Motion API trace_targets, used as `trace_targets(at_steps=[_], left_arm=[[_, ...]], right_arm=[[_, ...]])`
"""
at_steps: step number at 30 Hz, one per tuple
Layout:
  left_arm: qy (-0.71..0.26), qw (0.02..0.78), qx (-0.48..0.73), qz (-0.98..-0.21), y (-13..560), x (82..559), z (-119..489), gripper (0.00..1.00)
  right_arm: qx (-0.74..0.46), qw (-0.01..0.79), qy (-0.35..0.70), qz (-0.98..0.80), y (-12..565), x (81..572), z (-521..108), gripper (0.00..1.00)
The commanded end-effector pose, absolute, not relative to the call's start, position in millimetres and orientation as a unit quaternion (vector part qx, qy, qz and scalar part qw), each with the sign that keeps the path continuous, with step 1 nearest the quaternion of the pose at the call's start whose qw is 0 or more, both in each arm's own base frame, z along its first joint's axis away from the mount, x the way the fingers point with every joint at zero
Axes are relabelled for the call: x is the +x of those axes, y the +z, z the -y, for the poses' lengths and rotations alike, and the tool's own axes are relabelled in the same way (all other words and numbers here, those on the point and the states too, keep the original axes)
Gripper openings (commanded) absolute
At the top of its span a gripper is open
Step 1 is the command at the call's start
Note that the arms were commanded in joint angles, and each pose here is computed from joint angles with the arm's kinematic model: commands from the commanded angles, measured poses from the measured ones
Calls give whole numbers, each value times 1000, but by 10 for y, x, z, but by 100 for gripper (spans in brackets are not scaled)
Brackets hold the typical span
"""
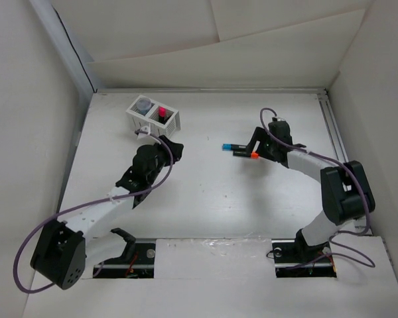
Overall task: Sort the stationery into containers
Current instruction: Move the stationery to the center of the board.
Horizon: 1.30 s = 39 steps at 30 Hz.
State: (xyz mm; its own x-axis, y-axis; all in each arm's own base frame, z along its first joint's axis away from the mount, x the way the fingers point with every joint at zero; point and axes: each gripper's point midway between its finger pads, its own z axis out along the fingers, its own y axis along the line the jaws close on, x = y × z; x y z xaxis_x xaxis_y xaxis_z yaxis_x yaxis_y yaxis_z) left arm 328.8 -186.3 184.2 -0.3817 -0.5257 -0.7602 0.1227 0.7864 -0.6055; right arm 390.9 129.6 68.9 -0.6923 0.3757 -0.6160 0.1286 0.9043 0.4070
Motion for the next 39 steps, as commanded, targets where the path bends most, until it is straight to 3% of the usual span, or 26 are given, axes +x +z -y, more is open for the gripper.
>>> trace_targets(at_steps=[1,13,23,25,31,39], left_arm=[[-356,563,-105,-738,2193,3177,1955,30],[-356,576,-53,-734,2268,3064,1979,30],[-343,577,-40,-740,2155,3017,1938,30],[-344,585,-36,-733,2210,3016,1933,30],[-348,590,-36,-727,2272,2956,1898,30],[-350,593,-36,-724,2303,2946,1893,30]], right_arm=[[103,359,212,-903,736,4061,-1508,82],[136,377,175,-899,697,4259,-1383,97],[110,369,206,-900,592,4322,-1647,98],[96,358,214,-904,549,4229,-1773,97],[72,339,231,-909,443,3835,-2001,80],[27,315,219,-923,282,3287,-2203,76]])
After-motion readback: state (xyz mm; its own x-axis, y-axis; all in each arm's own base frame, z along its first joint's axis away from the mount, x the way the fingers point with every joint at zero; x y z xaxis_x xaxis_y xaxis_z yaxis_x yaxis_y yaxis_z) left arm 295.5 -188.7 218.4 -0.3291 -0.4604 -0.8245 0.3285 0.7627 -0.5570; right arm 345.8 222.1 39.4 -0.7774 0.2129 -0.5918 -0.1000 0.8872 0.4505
